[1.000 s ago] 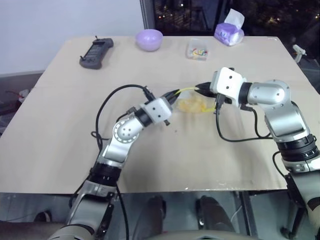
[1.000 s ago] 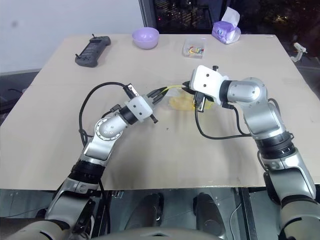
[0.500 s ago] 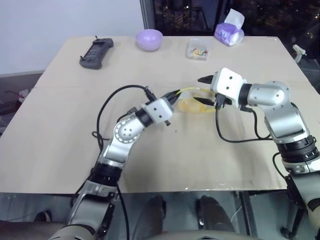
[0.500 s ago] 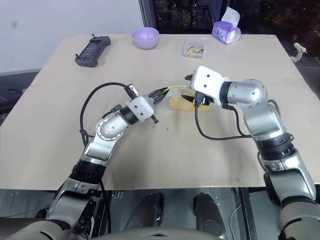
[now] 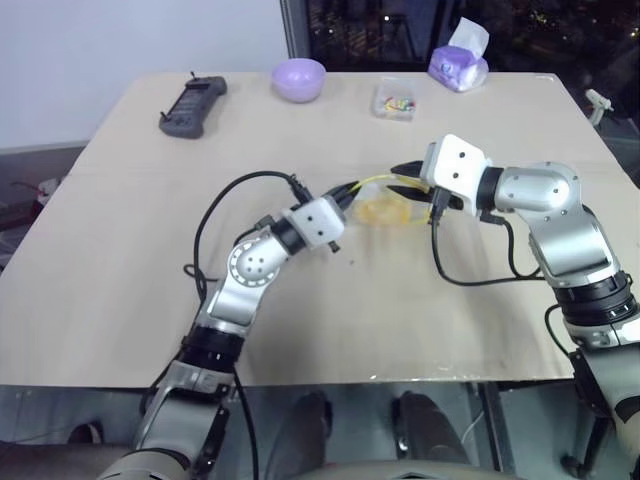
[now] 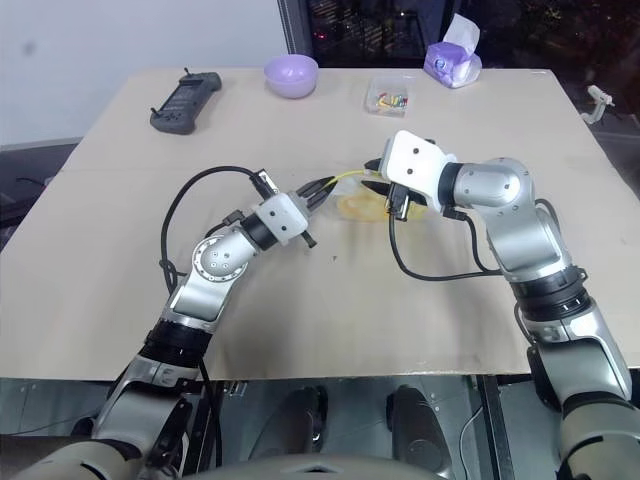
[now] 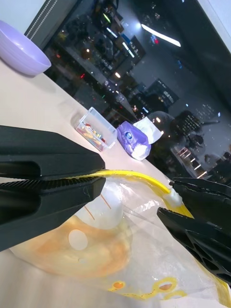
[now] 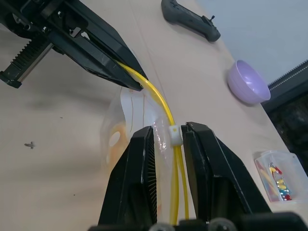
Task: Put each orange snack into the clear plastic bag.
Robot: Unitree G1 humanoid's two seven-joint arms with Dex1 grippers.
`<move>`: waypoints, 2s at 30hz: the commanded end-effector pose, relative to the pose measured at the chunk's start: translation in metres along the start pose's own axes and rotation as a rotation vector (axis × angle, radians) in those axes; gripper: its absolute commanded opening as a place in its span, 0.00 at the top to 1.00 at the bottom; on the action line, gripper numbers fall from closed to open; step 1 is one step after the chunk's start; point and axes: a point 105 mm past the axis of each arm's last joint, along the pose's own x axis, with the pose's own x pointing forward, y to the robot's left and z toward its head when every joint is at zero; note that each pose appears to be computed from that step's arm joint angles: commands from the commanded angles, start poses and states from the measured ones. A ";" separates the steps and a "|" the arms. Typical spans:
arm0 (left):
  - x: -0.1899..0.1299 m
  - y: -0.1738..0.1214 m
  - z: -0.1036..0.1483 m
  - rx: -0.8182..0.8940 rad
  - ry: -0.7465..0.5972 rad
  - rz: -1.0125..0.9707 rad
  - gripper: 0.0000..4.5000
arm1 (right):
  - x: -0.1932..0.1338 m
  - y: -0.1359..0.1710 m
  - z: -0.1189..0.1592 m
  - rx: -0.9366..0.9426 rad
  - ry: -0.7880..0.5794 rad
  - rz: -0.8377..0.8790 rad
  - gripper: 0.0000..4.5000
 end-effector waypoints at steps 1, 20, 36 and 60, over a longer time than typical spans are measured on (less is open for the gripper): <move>0.002 0.004 0.009 0.023 -0.033 0.010 1.00 | -0.004 -0.008 0.013 -0.039 -0.034 -0.033 0.77; -0.001 -0.001 0.010 0.052 -0.039 -0.005 1.00 | -0.001 -0.008 0.010 -0.036 -0.026 -0.027 0.99; -0.008 0.019 -0.010 0.115 0.066 0.094 1.00 | -0.006 -0.009 -0.003 -0.032 0.037 -0.035 0.99; -0.015 0.043 -0.035 0.143 0.173 0.207 1.00 | -0.063 -0.028 -0.041 0.021 0.219 -0.128 0.99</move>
